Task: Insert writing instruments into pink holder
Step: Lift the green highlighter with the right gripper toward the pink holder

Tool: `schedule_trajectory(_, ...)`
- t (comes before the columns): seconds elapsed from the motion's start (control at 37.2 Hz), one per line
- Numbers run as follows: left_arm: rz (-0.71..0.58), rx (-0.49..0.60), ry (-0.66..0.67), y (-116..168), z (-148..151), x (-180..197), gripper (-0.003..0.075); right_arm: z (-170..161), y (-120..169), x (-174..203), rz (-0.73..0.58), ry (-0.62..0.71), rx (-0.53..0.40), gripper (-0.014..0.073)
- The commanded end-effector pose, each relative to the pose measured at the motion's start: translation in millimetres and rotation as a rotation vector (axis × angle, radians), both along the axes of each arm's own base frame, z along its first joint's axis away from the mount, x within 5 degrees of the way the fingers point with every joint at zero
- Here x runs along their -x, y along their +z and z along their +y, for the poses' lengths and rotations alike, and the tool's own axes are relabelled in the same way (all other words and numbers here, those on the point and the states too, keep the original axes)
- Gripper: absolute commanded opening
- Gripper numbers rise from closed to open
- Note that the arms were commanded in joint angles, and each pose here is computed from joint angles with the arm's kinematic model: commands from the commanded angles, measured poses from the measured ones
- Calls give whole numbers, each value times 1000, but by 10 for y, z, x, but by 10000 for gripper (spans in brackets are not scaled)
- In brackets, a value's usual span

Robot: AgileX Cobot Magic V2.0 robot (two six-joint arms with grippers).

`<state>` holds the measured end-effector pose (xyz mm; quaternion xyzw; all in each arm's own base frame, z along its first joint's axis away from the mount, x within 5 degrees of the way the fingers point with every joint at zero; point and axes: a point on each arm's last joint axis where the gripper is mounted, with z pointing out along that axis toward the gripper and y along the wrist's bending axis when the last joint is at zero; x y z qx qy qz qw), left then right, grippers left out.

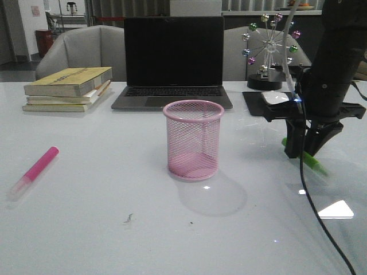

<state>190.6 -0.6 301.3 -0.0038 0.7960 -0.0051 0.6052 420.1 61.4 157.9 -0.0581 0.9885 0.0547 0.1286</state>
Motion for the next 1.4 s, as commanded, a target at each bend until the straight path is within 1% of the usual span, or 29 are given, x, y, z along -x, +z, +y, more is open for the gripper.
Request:
schedule_trajectory(0.0, -118, 22, 13, 191, 8, -25, 425, 11, 219, -27, -60, 3, -15, 64)
schedule_trajectory(0.11, -118, 22, 13, 191, 8, -25, 425, 17, 408, -15, -115, 4, -23, 64)
schedule_trajectory(0.22, -114, 22, 13, 187, 8, -24, 425, 69, 676, 18, -209, 13, -34, 64)
schedule_trajectory(0.48, -112, 22, 13, 185, 7, -24, 425, 272, 1570, 197, -586, 46, -93, 64)
schedule_trajectory(0.56, -112, 22, 13, 185, 7, -24, 425, 360, 1780, 275, -683, 62, -116, 64)
schedule_trajectory(0.65, -110, 22, 12, 184, 7, -24, 425, 436, 1909, 358, -758, 77, -137, 64)
schedule_trajectory(0.75, -105, 22, 12, 179, 7, -23, 425, 529, 2000, 511, -863, 93, -167, 64)
schedule_trajectory(0.83, -85, 22, 10, 161, 5, -20, 425, 619, 2048, 669, -971, 108, -202, 64)
schedule_trajectory(0.91, -65, 23, 9, 143, 3, -16, 425, 715, 2002, 819, -1076, 122, -240, 64)
schedule_trajectory(0.97, -62, 23, 8, 140, 3, -15, 425, 777, 1933, 909, -1127, 132, -262, 64)
schedule_trajectory(1.08, -62, 23, 8, 140, 3, -15, 425, 908, 1707, 1035, -1223, 153, -300, 57)
schedule_trajectory(1.18, -62, 23, 8, 140, 3, -15, 425, 1056, 1501, 1126, -1325, 221, -319, 57)
schedule_trajectory(1.26, -62, 23, 8, 140, 3, -15, 425, 1124, 1335, 1137, -1355, 247, -326, 57)
schedule_trajectory(1.37, -62, 23, 8, 140, 3, -15, 425, 1194, 1156, 1091, -1361, 267, -326, 57)
